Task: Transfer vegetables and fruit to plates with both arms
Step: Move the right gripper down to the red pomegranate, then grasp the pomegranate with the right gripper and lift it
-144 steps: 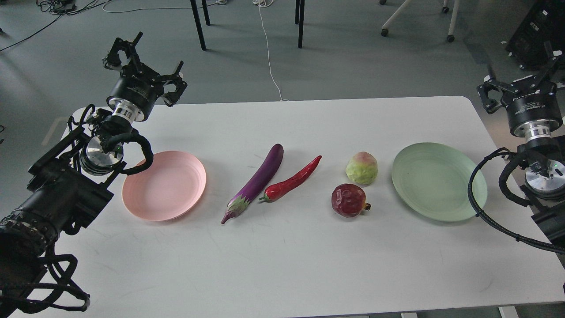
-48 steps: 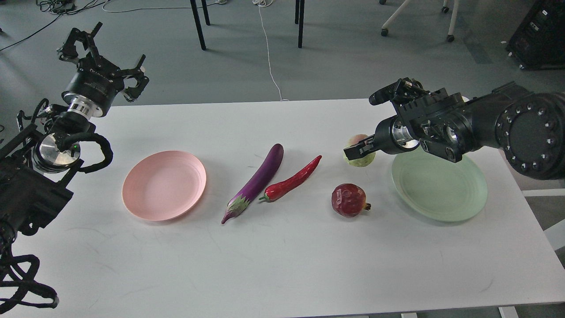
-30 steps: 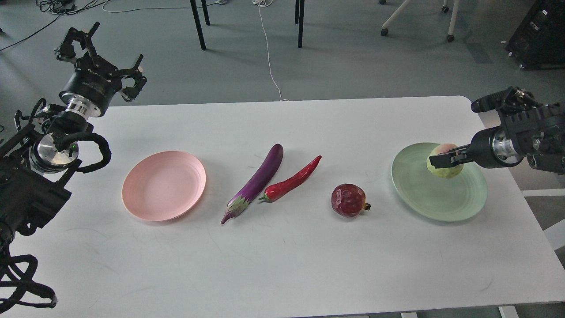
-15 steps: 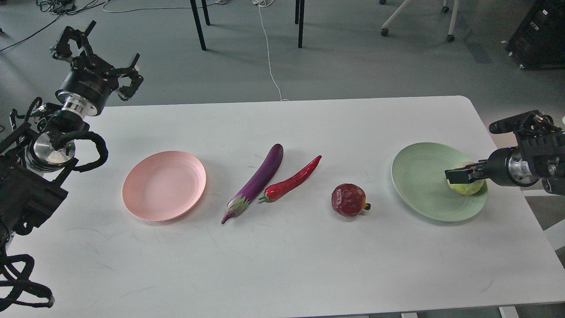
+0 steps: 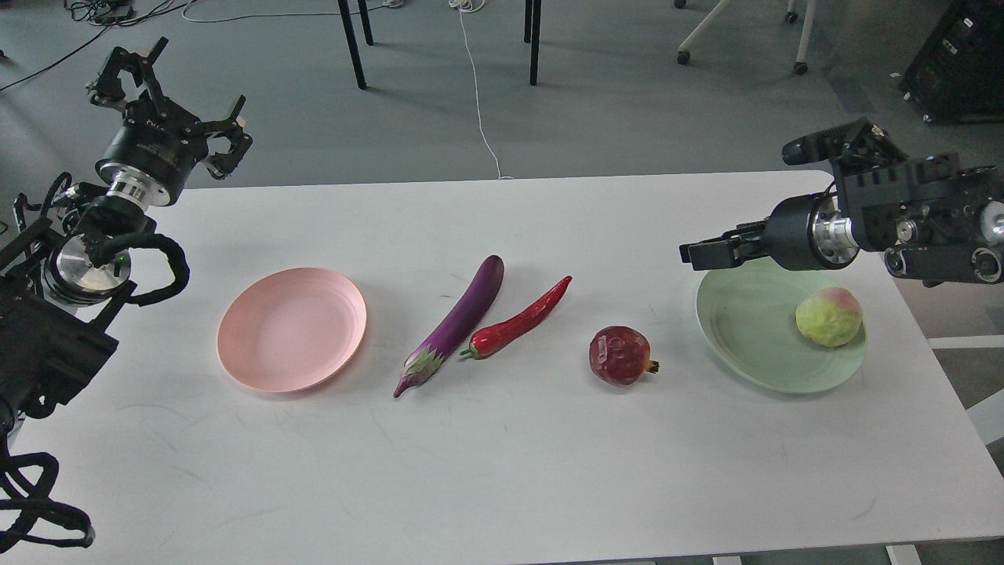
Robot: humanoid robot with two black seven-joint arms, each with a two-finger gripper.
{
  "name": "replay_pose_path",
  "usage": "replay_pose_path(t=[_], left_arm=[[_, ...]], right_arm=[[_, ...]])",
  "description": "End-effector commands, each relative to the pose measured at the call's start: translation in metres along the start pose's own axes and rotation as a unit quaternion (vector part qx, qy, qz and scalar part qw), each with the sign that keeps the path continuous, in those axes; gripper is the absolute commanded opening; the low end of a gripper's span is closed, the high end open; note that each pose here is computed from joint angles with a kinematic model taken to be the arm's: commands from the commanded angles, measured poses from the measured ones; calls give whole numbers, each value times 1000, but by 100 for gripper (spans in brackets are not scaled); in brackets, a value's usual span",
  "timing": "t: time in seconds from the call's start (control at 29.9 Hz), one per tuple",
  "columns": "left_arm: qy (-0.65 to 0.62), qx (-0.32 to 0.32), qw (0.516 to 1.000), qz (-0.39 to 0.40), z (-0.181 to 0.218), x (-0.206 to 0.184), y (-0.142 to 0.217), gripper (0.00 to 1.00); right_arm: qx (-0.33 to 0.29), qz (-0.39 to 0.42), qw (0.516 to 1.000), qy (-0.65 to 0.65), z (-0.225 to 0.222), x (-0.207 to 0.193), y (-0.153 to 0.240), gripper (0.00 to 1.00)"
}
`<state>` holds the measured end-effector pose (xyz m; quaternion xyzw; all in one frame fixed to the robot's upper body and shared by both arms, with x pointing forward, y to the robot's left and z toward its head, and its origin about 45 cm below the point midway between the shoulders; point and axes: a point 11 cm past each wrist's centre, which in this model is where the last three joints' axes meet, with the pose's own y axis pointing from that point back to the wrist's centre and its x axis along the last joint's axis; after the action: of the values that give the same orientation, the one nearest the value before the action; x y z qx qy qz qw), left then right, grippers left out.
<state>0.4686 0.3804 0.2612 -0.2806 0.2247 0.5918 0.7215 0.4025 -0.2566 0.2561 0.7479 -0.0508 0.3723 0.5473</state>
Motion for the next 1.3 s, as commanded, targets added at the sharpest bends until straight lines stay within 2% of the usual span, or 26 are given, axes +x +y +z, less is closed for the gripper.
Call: replay_pose_path(t=[0.0, 0.2, 0.43, 0.7, 0.87, 1.1, 1.17, 1.27], left_arm=[[-8, -5, 1000, 3, 10, 4, 2, 98], [-15, -8, 1000, 5, 16, 7, 4, 98], [-16, -9, 1000, 4, 18, 7, 5, 98], [-14, -3, 1000, 11, 12, 14, 11, 98], [-14, -4, 1000, 11, 13, 14, 11, 98], [-14, -3, 1000, 11, 12, 14, 11, 98], [-15, -3, 1000, 11, 13, 14, 11, 98], [-15, -3, 1000, 11, 13, 14, 11, 98]], right_arm=[[37, -31, 998, 35, -42, -4, -16, 96], [65, -65, 992, 80, -81, -11, -40, 96], [90, -84, 987, 106, -101, -27, -56, 93], [50, -87, 986, 136, -69, -41, -59, 94], [46, -85, 986, 138, -65, -40, -61, 94], [48, -90, 988, 120, -56, -62, -78, 93], [47, -88, 989, 107, -56, -65, -79, 87], [46, -85, 990, 106, -57, -62, -79, 69]])
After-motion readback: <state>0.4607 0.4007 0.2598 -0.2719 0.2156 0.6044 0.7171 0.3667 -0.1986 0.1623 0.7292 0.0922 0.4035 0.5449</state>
